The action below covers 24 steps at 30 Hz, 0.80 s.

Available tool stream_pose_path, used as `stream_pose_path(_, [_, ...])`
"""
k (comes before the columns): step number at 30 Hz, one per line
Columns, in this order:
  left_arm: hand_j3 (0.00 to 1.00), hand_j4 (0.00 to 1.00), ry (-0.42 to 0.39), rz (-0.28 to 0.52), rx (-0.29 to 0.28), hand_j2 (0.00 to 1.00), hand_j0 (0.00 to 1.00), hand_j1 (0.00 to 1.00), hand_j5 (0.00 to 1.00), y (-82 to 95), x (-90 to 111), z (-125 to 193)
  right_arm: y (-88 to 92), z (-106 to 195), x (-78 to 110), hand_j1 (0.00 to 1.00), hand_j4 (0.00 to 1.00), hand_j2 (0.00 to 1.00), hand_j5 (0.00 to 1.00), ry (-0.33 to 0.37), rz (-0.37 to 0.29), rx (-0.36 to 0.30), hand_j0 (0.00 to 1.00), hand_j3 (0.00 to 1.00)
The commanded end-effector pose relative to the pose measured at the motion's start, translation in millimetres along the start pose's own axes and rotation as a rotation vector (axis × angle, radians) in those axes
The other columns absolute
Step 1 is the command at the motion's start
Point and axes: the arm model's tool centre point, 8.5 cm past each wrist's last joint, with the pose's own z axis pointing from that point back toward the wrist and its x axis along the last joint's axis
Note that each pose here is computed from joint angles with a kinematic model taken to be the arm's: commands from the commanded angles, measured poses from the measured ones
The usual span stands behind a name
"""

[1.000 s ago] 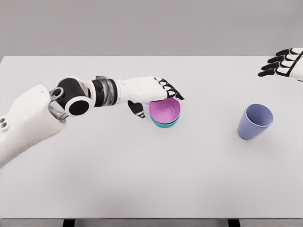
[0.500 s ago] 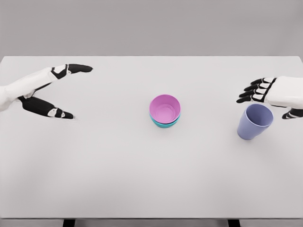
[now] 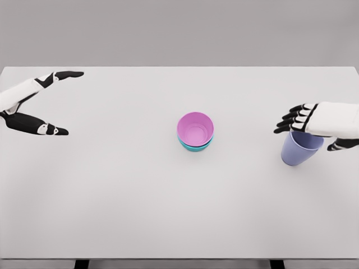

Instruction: Stacking bowl and cup with both arms

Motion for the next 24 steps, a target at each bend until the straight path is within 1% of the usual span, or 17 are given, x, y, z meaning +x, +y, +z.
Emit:
stream_pose_path(1, [1.0, 1.0, 0.001, 0.006, 0.005, 1.0, 1.0, 1.0, 1.0, 1.2, 0, 1, 1.3, -1, 0.6, 1.0, 1.0, 1.0, 1.0, -0.004, -0.008, 0.001, 1.0, 1.0])
stream_pose_path(8, [1.0, 1.0, -0.005, 0.012, 0.01, 1.0, 1.0, 1.0, 1.0, -0.7, -1, -1, 2.8, -9, 1.5, 1.0, 1.0, 1.0, 1.0, -0.016, -0.016, -0.01, 1.0, 1.0])
stream_pose_path(11, [1.0, 1.0, -0.017, 0.023, 0.018, 1.0, 1.0, 1.0, 1.0, -4.8, -1, -5, 5.5, -12, 2.5, 1.0, 1.0, 1.0, 1.0, -0.024, -0.022, -0.008, 1.0, 1.0])
stream_pose_path(13, [1.0, 1.0, -0.018, 0.024, 0.021, 1.0, 1.0, 1.0, 1.0, -4.6, -1, -5, 10.6, -13, -0.6, 1.0, 1.0, 1.0, 1.0, -0.017, -0.036, 0.003, 1.0, 1.0])
stream_pose_path(19, [1.0, 1.0, -0.018, 0.023, 0.02, 1.0, 1.0, 1.0, 1.0, -4.7, -1, -5, 13.1, -10, -5.9, 1.0, 1.0, 1.0, 1.0, 0.0, -0.045, 0.008, 1.0, 1.0])
stream_pose_path(21, [1.0, 1.0, -0.018, 0.023, 0.02, 1.0, 1.0, 1.0, 1.0, -4.7, -1, -5, 19.4, -8, -13.8, 1.0, 1.0, 1.0, 1.0, 0.02, -0.069, 0.015, 1.0, 1.0])
stream_pose_path(24, [1.0, 1.0, -0.018, 0.023, 0.02, 1.0, 1.0, 1.0, 1.0, -4.7, -1, -5, 24.3, -6, -19.9, 0.99, 0.99, 0.99, 0.99, 0.037, -0.088, 0.02, 0.99, 0.99])
